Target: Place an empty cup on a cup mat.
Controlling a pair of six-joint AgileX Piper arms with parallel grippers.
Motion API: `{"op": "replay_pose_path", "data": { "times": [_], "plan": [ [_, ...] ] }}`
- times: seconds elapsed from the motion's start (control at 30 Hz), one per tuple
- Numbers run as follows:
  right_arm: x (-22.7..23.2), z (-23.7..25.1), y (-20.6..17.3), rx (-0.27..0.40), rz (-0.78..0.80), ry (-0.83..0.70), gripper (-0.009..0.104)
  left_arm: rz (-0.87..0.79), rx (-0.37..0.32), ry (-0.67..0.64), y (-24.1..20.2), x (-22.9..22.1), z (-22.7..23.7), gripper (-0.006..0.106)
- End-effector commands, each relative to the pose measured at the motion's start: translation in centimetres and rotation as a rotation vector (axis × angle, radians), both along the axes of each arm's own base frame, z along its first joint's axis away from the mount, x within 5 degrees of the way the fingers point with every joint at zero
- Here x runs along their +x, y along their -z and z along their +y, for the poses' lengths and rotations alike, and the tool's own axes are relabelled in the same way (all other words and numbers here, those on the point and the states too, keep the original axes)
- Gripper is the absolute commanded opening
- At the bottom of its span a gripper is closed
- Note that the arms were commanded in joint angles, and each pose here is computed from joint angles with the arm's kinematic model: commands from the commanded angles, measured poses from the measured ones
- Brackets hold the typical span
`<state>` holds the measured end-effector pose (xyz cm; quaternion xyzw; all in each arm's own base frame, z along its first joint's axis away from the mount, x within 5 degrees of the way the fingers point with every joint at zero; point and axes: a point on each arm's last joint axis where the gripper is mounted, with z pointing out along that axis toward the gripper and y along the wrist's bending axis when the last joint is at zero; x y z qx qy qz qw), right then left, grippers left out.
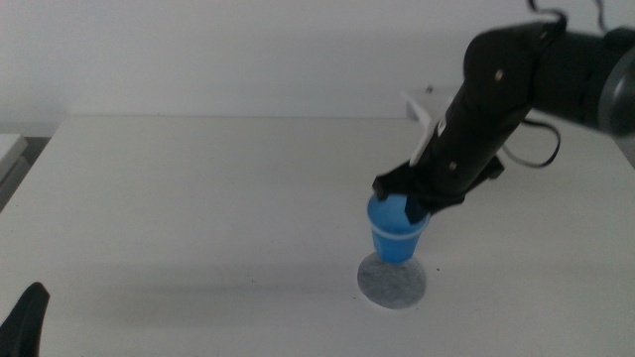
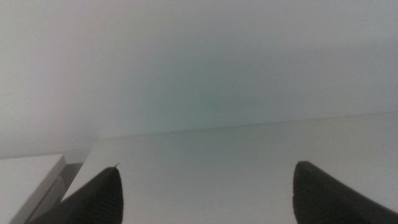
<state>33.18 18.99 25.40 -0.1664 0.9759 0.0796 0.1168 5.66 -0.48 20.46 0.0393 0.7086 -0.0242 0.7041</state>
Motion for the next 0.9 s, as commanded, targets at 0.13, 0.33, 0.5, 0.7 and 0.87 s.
{"op": "replay_pose_path", "data": {
  "times": [0.13,0.33,0.5,0.7,0.87],
  "plan": [
    [-0.3,0.5,3.2,-0.001,0.009,0.026,-0.001,-0.009,-0.011,0.002,-0.1,0.0,0.0,0.094],
    [0.1,0.7,4.7,-0.006,0.014,0.029,-0.001,-0.009,-0.011,0.002,-0.1,0.0,0.0,0.094],
    [0.1,0.6,5.2,-0.02,0.032,0.027,-0.001,-0.009,-0.011,0.002,-0.1,0.0,0.0,0.094],
    [-0.2,0.5,5.1,-0.034,0.056,0.022,0.001,-0.009,-0.011,0.002,-0.1,0.0,0.0,0.094],
    [-0.3,0.4,4.2,-0.023,0.037,0.02,0.02,-0.009,-0.011,0.002,-0.1,0.0,0.0,0.094]
  ]
}}
